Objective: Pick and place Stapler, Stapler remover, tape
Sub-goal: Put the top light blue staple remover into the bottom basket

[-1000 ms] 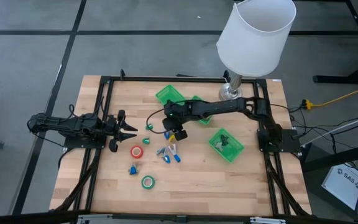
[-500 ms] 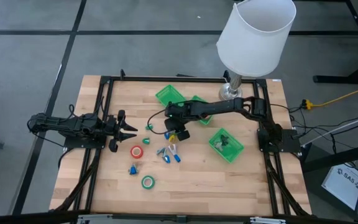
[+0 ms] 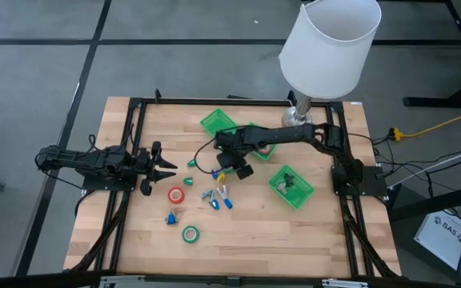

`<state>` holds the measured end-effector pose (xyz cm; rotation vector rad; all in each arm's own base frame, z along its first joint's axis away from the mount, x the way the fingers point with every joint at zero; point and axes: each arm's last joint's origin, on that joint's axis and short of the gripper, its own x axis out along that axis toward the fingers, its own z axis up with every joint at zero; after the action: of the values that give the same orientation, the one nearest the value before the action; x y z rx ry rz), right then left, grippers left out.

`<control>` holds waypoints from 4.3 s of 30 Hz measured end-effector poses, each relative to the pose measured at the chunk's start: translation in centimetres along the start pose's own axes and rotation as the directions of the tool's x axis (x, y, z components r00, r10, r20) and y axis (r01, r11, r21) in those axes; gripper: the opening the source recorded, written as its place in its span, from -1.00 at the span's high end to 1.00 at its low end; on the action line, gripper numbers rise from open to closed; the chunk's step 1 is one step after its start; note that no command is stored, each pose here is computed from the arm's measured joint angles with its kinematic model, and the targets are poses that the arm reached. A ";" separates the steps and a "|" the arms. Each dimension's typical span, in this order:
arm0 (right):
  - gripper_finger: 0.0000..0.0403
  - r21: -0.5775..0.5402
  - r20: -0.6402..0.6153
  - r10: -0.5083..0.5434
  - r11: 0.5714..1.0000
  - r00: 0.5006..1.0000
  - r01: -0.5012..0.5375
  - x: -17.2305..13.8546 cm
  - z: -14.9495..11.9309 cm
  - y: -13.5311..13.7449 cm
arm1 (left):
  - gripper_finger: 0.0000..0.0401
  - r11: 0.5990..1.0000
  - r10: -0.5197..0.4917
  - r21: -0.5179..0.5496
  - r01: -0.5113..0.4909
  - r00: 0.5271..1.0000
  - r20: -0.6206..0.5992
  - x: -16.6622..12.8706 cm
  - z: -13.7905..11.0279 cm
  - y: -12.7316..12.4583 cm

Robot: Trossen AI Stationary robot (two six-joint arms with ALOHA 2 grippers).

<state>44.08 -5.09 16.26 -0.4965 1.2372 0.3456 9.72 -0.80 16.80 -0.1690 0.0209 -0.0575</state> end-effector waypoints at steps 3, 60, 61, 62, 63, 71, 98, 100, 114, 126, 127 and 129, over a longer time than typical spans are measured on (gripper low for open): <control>0.30 -0.007 0.003 -0.002 1.000 1.000 0.002 -1.7 0.6 -0.9 | 0.47 1.000 0.000 0.000 0.000 1.000 0.000 0.0 0.0 0.0; 0.30 0.074 -0.191 0.039 0.997 0.981 -0.025 1.3 -2.6 -2.7 | 0.47 1.000 0.000 0.000 0.000 1.000 0.000 0.0 0.0 0.0; 0.30 0.086 -0.200 0.048 0.996 0.979 -0.031 1.1 -2.7 -2.7 | 0.47 1.000 0.000 0.000 0.000 1.000 0.000 0.0 0.0 0.0; 0.30 0.100 -0.205 0.052 0.994 0.977 -0.032 1.0 -2.7 -2.7 | 0.47 1.000 0.000 0.000 0.000 1.000 0.000 0.0 0.0 0.0; 0.30 0.121 -0.205 0.053 0.992 0.977 -0.028 0.9 -2.7 -2.8 | 0.47 1.000 -0.001 0.000 0.001 1.000 0.000 0.0 0.0 0.0; 0.30 0.304 -0.258 0.116 0.952 0.959 -0.034 0.7 -3.3 -2.3 | 0.47 1.000 0.000 0.000 0.000 1.000 0.000 0.0 0.0 0.0; 0.77 0.402 0.041 0.157 0.902 0.987 -0.160 -7.4 -1.8 -1.7 | 0.47 1.000 0.000 0.000 0.000 1.000 0.000 0.0 0.0 0.0; 0.77 0.409 0.066 0.135 0.900 0.989 -0.150 -8.8 -1.8 -1.7 | 0.47 1.000 0.000 0.000 0.000 1.000 0.000 0.0 0.0 0.0; 0.74 0.465 0.178 0.134 0.862 0.975 -0.204 -14.5 -4.5 1.6 | 0.47 1.000 0.000 0.000 0.000 1.000 0.000 0.0 0.0 0.0; 0.74 0.613 0.230 0.099 0.758 0.968 -0.223 -14.7 -11.5 9.3 | 0.47 1.000 0.000 0.000 0.000 1.000 0.000 0.0 0.0 0.0; 0.74 0.621 0.224 0.110 0.750 0.968 -0.228 -14.5 -11.9 10.1 | 0.47 1.000 0.000 0.000 0.000 1.000 0.000 0.0 0.0 0.0; 0.74 0.635 0.217 0.127 0.735 0.968 -0.239 -14.3 -12.8 11.5 | 0.47 1.000 0.000 0.000 0.000 1.000 0.000 0.0 0.0 0.0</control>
<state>23.63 -1.98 24.82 0.2700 1.1616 0.0896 9.72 -0.80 16.81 -0.1690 0.0206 -0.0573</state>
